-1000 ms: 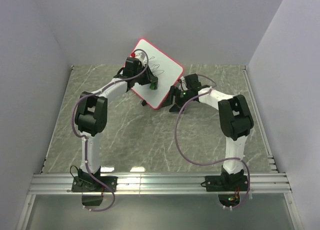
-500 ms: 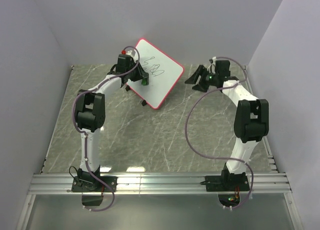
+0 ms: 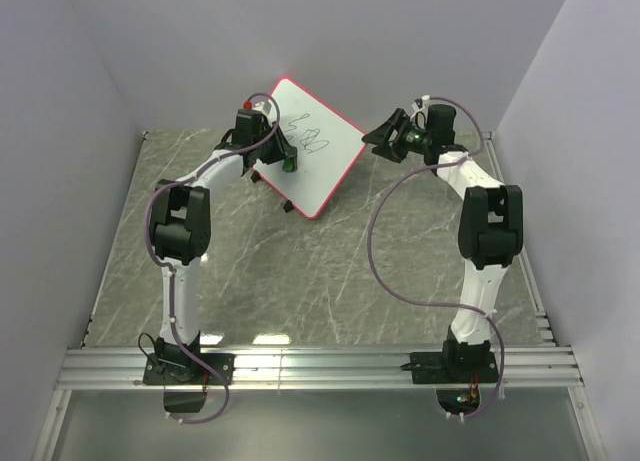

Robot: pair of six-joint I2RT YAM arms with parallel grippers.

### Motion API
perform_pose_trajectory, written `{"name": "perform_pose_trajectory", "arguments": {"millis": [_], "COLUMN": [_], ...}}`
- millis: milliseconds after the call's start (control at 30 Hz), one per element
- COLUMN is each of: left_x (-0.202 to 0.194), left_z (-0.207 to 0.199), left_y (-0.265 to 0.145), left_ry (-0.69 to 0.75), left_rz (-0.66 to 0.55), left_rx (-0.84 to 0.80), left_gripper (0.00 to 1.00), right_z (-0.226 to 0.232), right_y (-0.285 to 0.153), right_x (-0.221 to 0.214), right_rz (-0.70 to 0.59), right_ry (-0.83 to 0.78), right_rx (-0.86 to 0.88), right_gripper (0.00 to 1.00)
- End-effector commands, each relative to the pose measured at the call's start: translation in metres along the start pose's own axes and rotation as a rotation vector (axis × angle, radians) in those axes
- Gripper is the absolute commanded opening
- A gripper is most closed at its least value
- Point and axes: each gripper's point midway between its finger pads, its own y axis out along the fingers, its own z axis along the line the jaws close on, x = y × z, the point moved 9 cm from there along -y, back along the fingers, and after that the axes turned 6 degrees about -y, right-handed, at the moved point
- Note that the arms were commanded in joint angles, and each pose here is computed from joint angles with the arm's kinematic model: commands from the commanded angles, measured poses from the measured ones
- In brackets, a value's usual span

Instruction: Erase the whiteboard

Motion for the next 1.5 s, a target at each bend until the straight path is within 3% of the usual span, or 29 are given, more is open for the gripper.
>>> {"name": "perform_pose_trajectory", "arguments": {"millis": [0, 133, 333, 567, 833, 1033, 1233, 1467], "left_x": [-0.008, -0.011, 0.004, 0.025, -0.014, -0.027, -0.027, -0.007], "left_z": [0.0, 0.003, -0.011, -0.041, -0.102, -0.121, -0.068, 0.038], "left_y": [0.001, 0.004, 0.007, 0.019, 0.03, 0.04, 0.064, 0.077], "left_ry": [0.014, 0.002, -0.018, -0.025, 0.011, 0.016, 0.071, 0.038], "left_rz": [0.033, 0.038, 0.001, -0.038, 0.025, 0.038, 0.036, 0.079], "left_rx": [0.03, 0.033, -0.01, -0.108, -0.249, -0.279, -0.039, 0.168], "left_gripper": [0.0, 0.0, 0.0, 0.0, 0.0, 0.0, 0.0, 0.0], "right_z": [0.022, 0.043, 0.049, 0.036, 0.027, 0.028, 0.034, 0.042], "right_y": [0.023, 0.048, 0.066, 0.061, 0.062, 0.058, 0.049, 0.04], "right_x": [0.011, 0.006, -0.006, -0.02, -0.027, -0.029, -0.032, -0.031], "right_rz": [-0.004, 0.039, 0.072, 0.119, 0.13, 0.133, 0.141, 0.159], "right_ry": [-0.043, -0.073, -0.06, -0.072, -0.038, -0.023, -0.017, -0.04], "right_rx": [0.119, 0.145, 0.156, 0.095, 0.065, 0.05, 0.035, 0.02], "right_gripper": [0.7, 0.62, 0.24, 0.02, 0.0, 0.0, 0.0, 0.0]}}
